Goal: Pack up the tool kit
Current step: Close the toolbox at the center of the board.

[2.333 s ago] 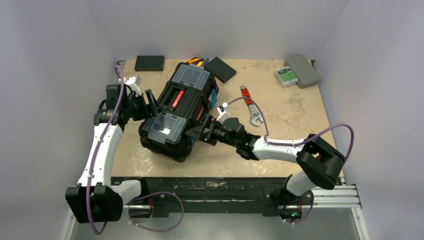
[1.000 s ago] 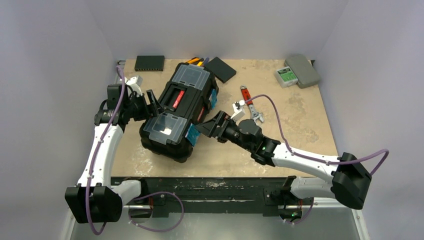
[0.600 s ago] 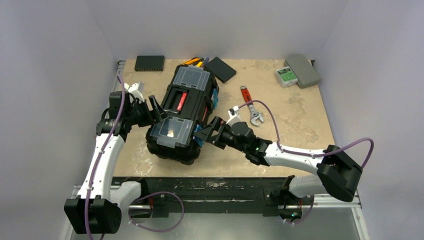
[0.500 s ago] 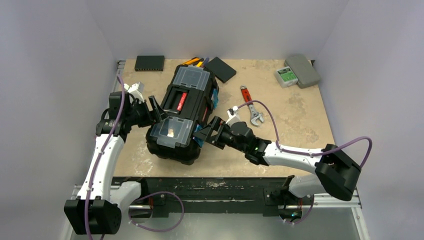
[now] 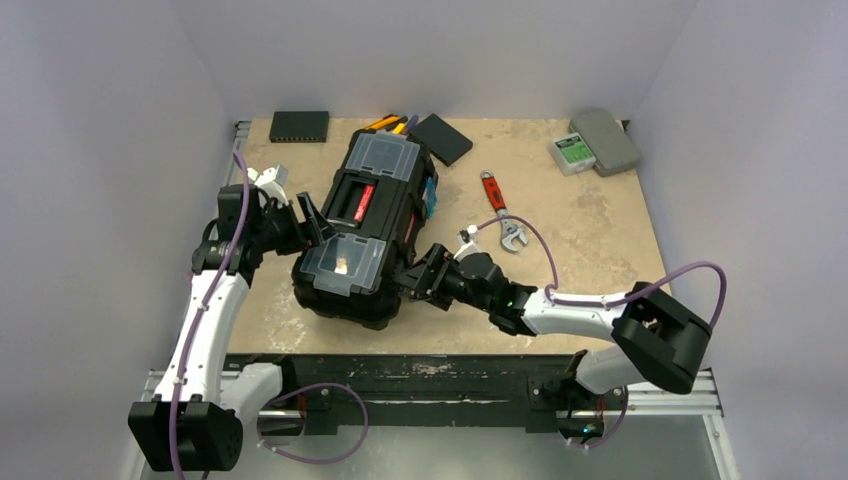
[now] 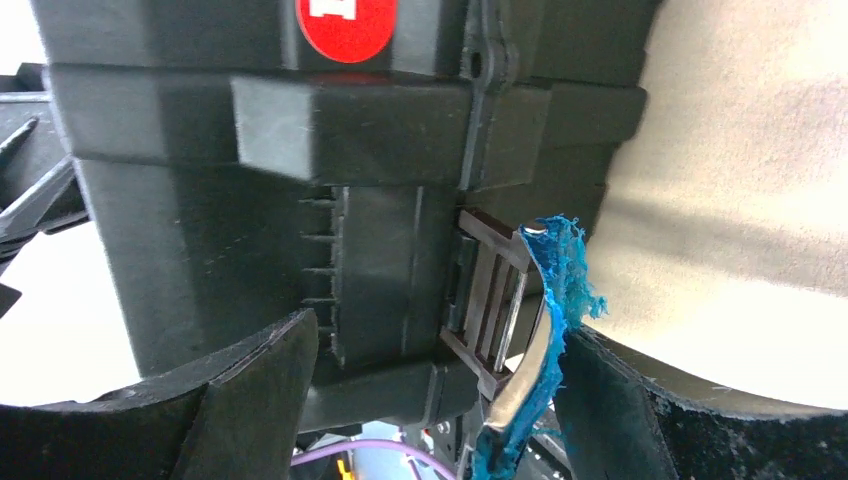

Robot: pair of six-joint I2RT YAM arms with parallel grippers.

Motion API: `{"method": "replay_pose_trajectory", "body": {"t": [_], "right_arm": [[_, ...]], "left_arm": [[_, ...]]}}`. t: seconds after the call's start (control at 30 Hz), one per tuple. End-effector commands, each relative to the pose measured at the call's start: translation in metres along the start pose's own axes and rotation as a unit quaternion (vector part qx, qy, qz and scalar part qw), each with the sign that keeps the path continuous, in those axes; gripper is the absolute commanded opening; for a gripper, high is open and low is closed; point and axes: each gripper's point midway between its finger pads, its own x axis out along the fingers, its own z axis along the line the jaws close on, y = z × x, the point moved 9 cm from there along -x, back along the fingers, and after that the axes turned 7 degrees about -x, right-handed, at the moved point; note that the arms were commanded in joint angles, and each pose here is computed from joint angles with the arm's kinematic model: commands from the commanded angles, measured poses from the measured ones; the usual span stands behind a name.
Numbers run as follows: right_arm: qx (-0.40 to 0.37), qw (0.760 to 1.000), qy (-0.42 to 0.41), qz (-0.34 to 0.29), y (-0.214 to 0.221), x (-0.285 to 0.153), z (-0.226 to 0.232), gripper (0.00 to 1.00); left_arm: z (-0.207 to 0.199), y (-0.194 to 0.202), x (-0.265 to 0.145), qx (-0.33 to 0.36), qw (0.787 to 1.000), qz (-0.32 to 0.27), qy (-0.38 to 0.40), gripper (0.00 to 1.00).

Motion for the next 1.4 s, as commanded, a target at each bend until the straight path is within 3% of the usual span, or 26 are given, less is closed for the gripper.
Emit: {"method": "replay_pose_trajectory", "body": {"t": [0.0, 0.3, 0.6, 0.67, 0.83, 0.9, 1.13, 1.27, 1.37], "right_arm": [[0.013, 0.999, -0.042, -0.017, -0.008, 0.001, 0.016, 0.8], [-0.055, 0.994, -0.065, -0.061, -0.028, -0.018, 0.05, 0.81], [-0.06, 0.992, -0.096, -0.046, -0.028, -0.009, 0.06, 0.77], [-0.06, 0.992, -0.099, -0.039, -0.026, -0.007, 0.06, 0.73], [-0.051, 0.993, -0.094, -0.039, -0.024, -0.008, 0.055, 0.5], [-0.05, 0.994, -0.092, -0.039, -0.024, -0.009, 0.054, 0.47], [-0.051, 0.996, -0.069, -0.027, -0.023, -0.002, 0.052, 0.5], [-0.068, 0.996, -0.055, -0.025, -0.026, 0.003, 0.056, 0.63], [-0.07, 0.997, -0.043, -0.009, -0.024, 0.009, 0.057, 0.68]], "left_arm": [[0.012, 0.038, 0.001, -0.03, 0.994, 0.105, -0.022, 0.73], [0.012, 0.037, 0.001, -0.027, 0.994, 0.102, -0.026, 0.73], [0.013, 0.038, 0.001, -0.027, 0.994, 0.104, -0.028, 0.73], [0.013, 0.037, 0.001, -0.027, 0.994, 0.103, -0.028, 0.73], [0.013, 0.038, 0.001, -0.026, 0.994, 0.103, -0.029, 0.73], [0.013, 0.038, 0.001, -0.026, 0.994, 0.104, -0.029, 0.73], [0.014, 0.038, 0.002, -0.027, 0.994, 0.105, -0.029, 0.73], [0.014, 0.038, 0.002, -0.028, 0.994, 0.106, -0.029, 0.73], [0.013, 0.038, 0.002, -0.027, 0.994, 0.105, -0.028, 0.73]]}}
